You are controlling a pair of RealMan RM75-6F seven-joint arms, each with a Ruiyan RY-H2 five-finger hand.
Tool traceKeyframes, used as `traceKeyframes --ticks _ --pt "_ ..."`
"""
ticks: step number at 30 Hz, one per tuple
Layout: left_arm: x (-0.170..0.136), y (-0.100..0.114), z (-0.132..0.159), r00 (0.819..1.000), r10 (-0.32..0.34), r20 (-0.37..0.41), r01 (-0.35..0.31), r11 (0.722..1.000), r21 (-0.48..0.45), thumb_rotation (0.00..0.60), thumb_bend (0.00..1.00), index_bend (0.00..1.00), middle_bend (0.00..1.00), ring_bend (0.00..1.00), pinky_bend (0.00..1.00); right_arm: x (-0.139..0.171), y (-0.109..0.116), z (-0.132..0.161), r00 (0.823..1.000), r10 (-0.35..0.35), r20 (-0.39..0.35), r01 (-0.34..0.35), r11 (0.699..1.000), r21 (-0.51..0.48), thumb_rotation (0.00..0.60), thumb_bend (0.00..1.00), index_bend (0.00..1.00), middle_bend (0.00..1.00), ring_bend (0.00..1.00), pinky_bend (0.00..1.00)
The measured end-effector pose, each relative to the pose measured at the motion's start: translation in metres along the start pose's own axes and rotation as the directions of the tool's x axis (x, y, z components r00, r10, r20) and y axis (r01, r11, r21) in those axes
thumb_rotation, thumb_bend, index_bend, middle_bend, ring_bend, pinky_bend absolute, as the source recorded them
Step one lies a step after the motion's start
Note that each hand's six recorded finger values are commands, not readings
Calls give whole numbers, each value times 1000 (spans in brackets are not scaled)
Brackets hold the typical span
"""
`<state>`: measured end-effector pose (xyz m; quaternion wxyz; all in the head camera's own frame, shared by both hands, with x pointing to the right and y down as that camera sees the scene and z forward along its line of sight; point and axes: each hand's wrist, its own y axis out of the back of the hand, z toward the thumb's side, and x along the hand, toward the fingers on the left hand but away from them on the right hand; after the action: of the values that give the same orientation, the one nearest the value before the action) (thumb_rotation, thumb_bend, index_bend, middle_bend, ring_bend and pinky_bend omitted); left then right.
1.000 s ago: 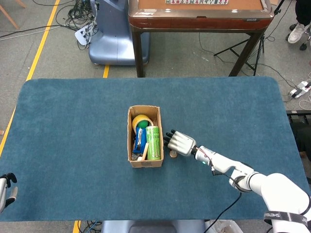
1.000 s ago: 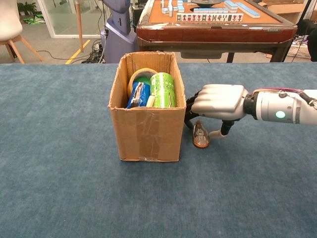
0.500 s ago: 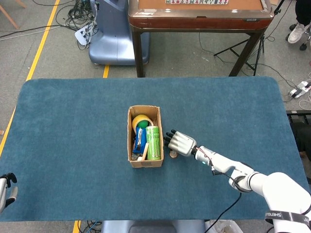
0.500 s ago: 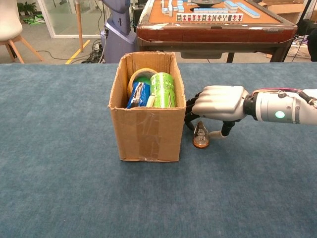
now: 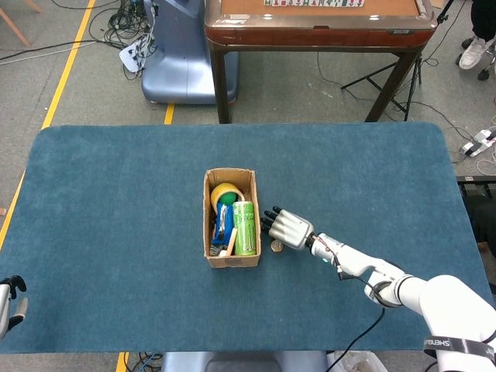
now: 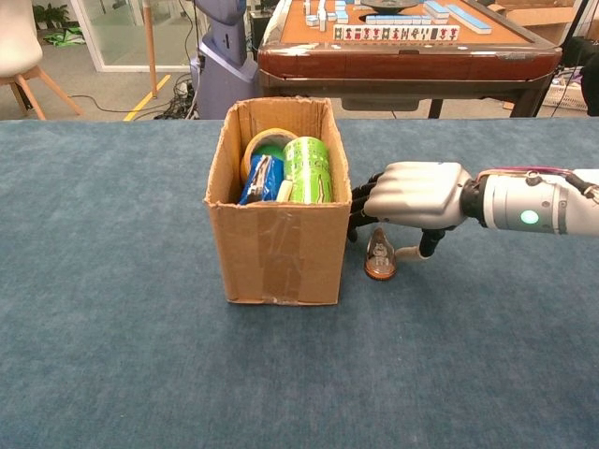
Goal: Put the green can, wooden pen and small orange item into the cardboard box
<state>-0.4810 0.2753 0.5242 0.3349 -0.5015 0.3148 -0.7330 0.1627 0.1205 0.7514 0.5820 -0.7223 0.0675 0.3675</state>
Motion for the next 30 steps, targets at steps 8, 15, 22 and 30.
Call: traceKeyframes --ticks 8,15,22,30 --pt "0 0 0 1000 -1 0 1 1000 2 600 372 486 540 451 590 1 -1 3 1000 5 -6 -5 1000 2 600 342 294 194 126 238" --pt "0 0 -2 1000 1 -11 -1 1000 2 600 372 486 540 451 590 0 -3 3 1000 13 -4 -13 1000 7 600 342 294 194 126 238" --pt "1 1 -3 1000 7 -19 -7 1000 2 600 372 487 540 451 590 -1 -3 4 1000 5 0 -5 1000 8 600 338 361 194 126 238" --pt "1 1 -2 1000 9 -19 -9 1000 3 600 372 486 540 451 590 0 -4 3 1000 -1 7 1 1000 7 600 336 445 195 126 238"
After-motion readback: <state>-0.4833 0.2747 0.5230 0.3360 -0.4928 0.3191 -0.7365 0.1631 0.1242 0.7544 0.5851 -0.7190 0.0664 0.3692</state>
